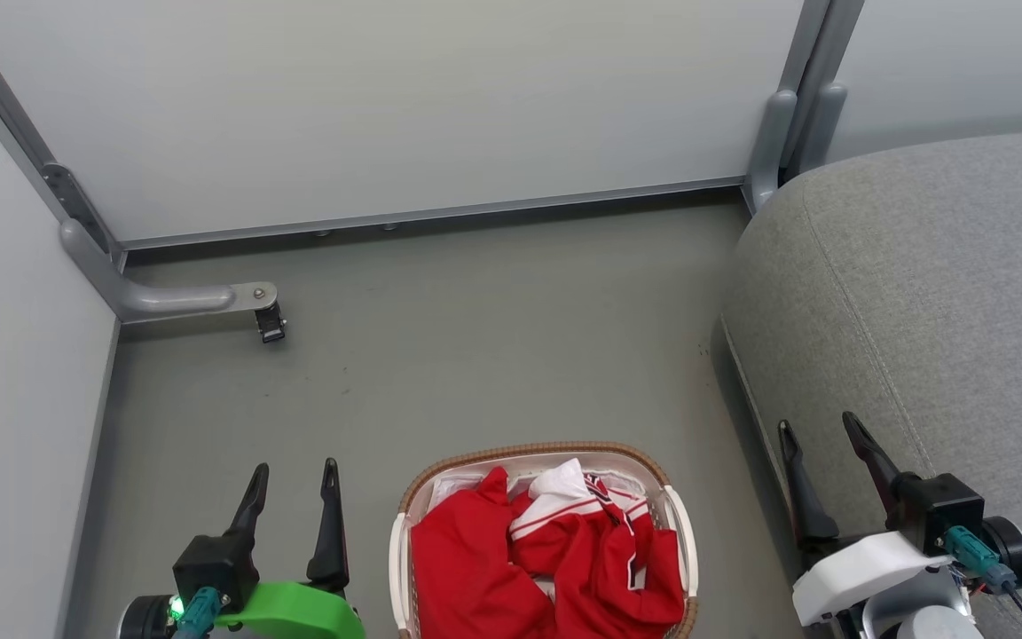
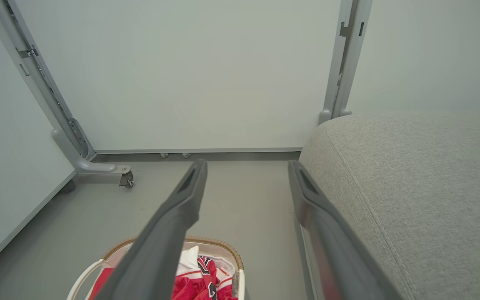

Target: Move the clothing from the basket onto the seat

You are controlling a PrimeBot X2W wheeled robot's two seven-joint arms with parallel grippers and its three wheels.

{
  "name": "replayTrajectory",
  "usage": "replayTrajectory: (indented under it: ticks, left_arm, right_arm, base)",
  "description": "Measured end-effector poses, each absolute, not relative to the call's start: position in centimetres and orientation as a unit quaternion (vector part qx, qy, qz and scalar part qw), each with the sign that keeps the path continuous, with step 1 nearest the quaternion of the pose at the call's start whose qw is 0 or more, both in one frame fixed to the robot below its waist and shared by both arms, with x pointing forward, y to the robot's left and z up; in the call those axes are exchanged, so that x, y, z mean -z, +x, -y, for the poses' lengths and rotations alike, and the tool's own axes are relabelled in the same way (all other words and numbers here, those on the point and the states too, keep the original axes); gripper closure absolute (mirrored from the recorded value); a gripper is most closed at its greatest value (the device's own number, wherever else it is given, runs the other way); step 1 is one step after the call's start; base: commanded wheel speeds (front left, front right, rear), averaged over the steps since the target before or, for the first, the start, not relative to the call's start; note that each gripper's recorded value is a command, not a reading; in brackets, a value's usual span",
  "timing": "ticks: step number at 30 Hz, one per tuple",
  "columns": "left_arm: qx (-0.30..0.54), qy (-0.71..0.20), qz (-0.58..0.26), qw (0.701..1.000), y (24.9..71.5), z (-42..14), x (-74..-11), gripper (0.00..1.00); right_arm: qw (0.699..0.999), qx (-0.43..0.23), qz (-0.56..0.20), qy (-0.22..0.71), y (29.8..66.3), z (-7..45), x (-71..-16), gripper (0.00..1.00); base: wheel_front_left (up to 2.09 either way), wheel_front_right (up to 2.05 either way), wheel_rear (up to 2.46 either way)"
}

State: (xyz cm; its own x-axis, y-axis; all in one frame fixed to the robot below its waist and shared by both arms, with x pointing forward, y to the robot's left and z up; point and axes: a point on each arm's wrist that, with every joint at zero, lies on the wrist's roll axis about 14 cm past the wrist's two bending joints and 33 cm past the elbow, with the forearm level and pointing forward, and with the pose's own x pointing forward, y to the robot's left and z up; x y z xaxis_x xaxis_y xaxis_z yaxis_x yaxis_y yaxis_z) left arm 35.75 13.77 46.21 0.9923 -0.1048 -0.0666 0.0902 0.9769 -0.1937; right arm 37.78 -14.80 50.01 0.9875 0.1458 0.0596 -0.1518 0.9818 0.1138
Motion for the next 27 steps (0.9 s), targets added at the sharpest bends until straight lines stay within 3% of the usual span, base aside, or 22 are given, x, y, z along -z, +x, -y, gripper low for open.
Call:
replayTrajectory:
  ticks: [27]
  left_arm:
    - [0.055,-0.075,-0.042,0.995,35.59,-13.58,-45.65,0.0]
  right_arm:
    - [0.996,-0.08,0.031,0.039,37.8,14.63,-50.11,0.0]
  base:
    - [0.0,0.0,0.0]
